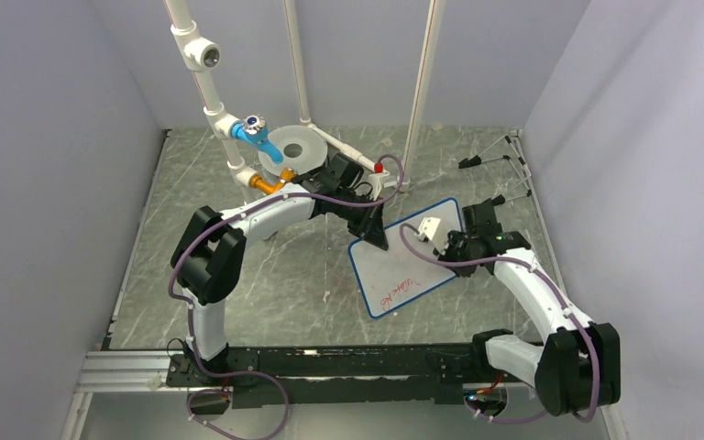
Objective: Erase the whiteboard
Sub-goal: Erase the whiteboard at the center of the board.
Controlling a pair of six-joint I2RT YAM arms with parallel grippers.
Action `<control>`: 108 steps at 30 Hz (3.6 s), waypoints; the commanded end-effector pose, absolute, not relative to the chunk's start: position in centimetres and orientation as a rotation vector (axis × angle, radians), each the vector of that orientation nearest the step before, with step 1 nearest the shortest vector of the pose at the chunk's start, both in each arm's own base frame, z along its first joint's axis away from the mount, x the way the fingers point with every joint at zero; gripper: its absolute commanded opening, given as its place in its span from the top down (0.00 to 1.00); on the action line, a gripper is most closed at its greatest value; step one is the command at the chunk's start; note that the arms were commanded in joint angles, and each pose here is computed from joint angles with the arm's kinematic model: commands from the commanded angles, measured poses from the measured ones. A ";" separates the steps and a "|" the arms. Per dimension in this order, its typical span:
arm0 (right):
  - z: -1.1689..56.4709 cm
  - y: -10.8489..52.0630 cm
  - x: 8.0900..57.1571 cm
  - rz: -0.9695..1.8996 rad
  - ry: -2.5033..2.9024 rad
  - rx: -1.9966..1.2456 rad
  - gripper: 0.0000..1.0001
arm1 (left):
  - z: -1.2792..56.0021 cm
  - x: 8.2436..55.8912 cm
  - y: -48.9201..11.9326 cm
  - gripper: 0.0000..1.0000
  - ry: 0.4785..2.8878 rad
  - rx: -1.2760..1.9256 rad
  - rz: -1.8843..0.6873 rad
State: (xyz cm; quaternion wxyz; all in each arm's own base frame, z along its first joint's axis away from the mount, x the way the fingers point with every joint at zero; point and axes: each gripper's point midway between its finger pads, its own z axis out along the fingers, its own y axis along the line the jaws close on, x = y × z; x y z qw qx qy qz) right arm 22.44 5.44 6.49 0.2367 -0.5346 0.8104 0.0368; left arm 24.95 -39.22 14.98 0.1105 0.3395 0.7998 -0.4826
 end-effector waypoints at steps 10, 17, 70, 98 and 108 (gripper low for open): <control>8.8 1.6 27.2 -0.115 2.236 -1.298 1.00 | 18.3 23.7 -39.5 1.00 2.206 1.070 -1.564; 5.7 3.6 21.5 0.105 2.211 -1.589 1.00 | 18.2 23.8 -39.6 1.00 2.206 1.072 -1.563; 7.5 1.3 25.6 -0.047 2.268 -1.396 1.00 | 18.0 23.6 -39.2 1.00 2.197 1.083 -1.576; 8.8 1.1 26.6 -0.095 2.233 -1.383 1.00 | 18.0 23.7 -38.9 1.00 2.182 1.072 -1.589; 3.5 0.2 20.2 0.030 2.386 -1.576 1.00 | 17.9 23.8 -38.6 1.00 2.184 1.071 -1.582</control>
